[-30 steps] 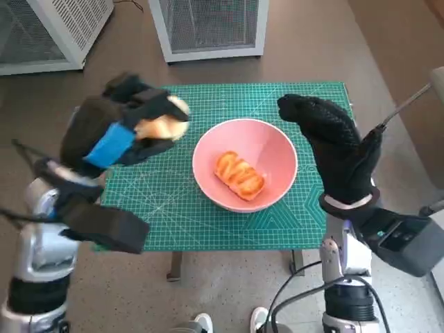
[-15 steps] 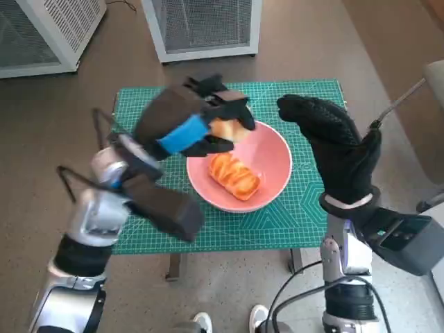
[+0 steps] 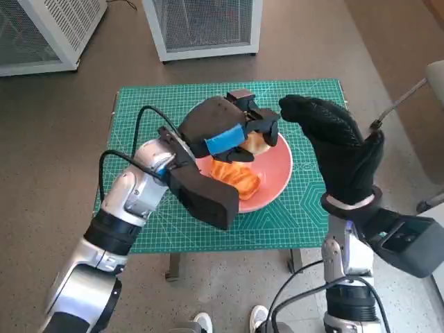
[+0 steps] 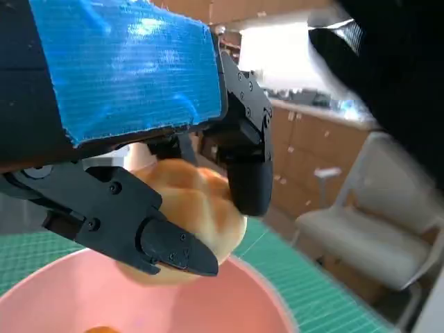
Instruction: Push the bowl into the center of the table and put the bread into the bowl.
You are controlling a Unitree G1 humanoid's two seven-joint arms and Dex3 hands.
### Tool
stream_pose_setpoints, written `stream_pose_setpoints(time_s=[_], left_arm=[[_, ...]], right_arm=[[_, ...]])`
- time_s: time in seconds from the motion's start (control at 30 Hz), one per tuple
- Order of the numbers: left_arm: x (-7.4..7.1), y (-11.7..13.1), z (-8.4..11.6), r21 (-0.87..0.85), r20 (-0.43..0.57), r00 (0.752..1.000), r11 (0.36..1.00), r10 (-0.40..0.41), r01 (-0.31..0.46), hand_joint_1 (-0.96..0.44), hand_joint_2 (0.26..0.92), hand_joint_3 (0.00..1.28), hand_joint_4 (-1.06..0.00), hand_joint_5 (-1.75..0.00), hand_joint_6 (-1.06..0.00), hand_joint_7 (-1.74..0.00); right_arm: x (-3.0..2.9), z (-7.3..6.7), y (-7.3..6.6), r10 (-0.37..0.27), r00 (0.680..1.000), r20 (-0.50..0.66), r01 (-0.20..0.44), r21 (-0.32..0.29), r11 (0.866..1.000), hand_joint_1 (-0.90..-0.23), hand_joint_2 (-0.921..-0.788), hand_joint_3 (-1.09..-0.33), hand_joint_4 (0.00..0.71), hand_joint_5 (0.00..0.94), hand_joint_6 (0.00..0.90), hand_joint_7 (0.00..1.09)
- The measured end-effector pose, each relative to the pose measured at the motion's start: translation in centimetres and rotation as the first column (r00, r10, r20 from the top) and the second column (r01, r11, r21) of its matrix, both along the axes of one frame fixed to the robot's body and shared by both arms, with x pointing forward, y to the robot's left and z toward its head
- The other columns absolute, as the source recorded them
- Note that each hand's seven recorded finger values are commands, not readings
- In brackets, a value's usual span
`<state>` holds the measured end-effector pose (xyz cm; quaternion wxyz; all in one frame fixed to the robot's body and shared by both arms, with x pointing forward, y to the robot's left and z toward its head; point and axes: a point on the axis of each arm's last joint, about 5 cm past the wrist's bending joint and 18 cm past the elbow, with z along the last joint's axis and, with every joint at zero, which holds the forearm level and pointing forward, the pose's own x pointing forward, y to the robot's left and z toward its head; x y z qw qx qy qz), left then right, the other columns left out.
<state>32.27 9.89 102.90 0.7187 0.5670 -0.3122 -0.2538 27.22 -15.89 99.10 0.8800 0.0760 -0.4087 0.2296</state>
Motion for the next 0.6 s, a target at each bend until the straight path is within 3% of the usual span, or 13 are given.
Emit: stream_pose_setpoints(time_s=[0.23,0.6], left_arm=[[0.3,0.6,-0.6,0.053,-0.012,0.999,0.998,0.031,-0.031,-0.43,0.921,0.14,-0.18,-0.07,-0.1,-0.5],[-0.2,1.4,-0.8,-0.046,-0.039,0.998,0.998,0.047,-0.049,-0.46,0.921,0.15,-0.17,-0.03,-0.09,-0.46]], right_arm=[[-0.1,-0.2,-0.3,-0.013,1.0,-0.003,0.013,0.006,1.0,-0.388,-0.919,-0.584,0.275,0.63,0.087,1.04],[-0.11,-0.3,-0.2,-0.016,1.0,0.001,0.016,0.01,1.0,-0.383,-0.921,-0.581,0.281,0.617,0.088,1.03]])
